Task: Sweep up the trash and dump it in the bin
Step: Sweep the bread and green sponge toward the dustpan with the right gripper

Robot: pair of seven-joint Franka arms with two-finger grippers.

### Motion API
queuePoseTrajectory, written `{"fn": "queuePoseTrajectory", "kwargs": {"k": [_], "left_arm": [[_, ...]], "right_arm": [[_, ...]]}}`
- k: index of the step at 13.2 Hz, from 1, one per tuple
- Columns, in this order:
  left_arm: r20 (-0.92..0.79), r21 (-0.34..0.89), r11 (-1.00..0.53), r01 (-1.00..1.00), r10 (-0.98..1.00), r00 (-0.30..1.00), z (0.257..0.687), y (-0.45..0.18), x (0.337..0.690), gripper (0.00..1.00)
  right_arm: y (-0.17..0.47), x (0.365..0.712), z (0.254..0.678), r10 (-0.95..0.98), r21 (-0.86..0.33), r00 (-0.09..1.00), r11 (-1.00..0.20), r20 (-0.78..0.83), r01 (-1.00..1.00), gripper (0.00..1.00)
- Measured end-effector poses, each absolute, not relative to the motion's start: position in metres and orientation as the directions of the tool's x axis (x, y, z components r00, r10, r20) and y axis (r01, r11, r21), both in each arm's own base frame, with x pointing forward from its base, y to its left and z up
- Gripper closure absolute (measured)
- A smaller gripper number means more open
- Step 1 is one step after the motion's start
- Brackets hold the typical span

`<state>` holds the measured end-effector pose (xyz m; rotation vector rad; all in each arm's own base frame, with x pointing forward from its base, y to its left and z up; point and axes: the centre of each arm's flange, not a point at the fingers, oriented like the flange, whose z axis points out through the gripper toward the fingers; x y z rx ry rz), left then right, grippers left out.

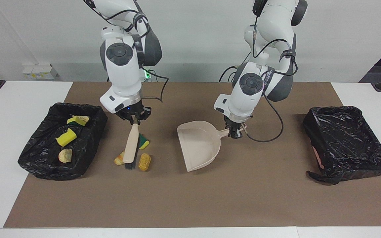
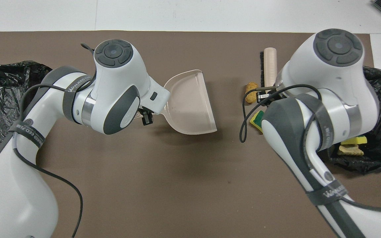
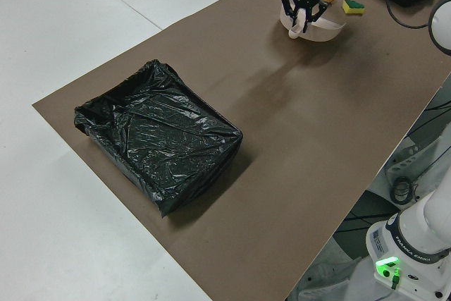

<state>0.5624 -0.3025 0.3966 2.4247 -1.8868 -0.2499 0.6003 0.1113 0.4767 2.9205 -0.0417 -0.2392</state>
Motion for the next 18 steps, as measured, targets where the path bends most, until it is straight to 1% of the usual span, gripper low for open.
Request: {"fn": "queuePoseTrajectory", "kwargs": {"k": [1,4,7,10,12,14,18], "left_arm": [[-0.106,0.146,-0.290,-0.946,-0.955,0.276,0.394,-0.299,0.557,0.68],[-0.125,0.128,-0.380,-0.916,-0.923,0.365,0.386,-0.296,0.540,0.68],[-0.127,0.116,-0.419,-0.900,-0.905,0.405,0.385,-0.299,0.533,0.68],[-0.129,0.115,-0.424,-0.899,-0.903,0.409,0.386,-0.298,0.532,0.68],[-0.133,0.117,-0.424,-0.898,-0.903,0.409,0.384,-0.297,0.531,0.68],[-0.139,0.118,-0.421,-0.899,-0.904,0.405,0.381,-0.295,0.530,0.68],[-0.144,0.119,-0.369,-0.922,-0.925,0.352,0.378,-0.289,0.531,0.68]], "right_arm": [[0.107,0.601,0.467,-0.046,0.239,0.984,-0.971,-0.170,-0.004,0.74],[0.090,0.608,0.406,-0.031,0.306,0.965,-0.951,-0.262,0.053,0.74],[0.084,0.616,0.362,-0.016,0.354,0.952,-0.930,-0.306,0.098,0.74],[0.089,0.616,0.357,0.020,0.346,0.948,-0.928,-0.319,0.136,0.74],[0.098,0.613,0.356,0.067,0.311,0.938,-0.933,-0.340,0.180,0.74],[0.117,0.609,0.355,0.089,0.244,0.932,-0.952,-0.350,0.183,0.74],[0.165,0.600,0.357,0.128,0.118,0.930,-0.977,-0.345,0.178,0.74]]}}
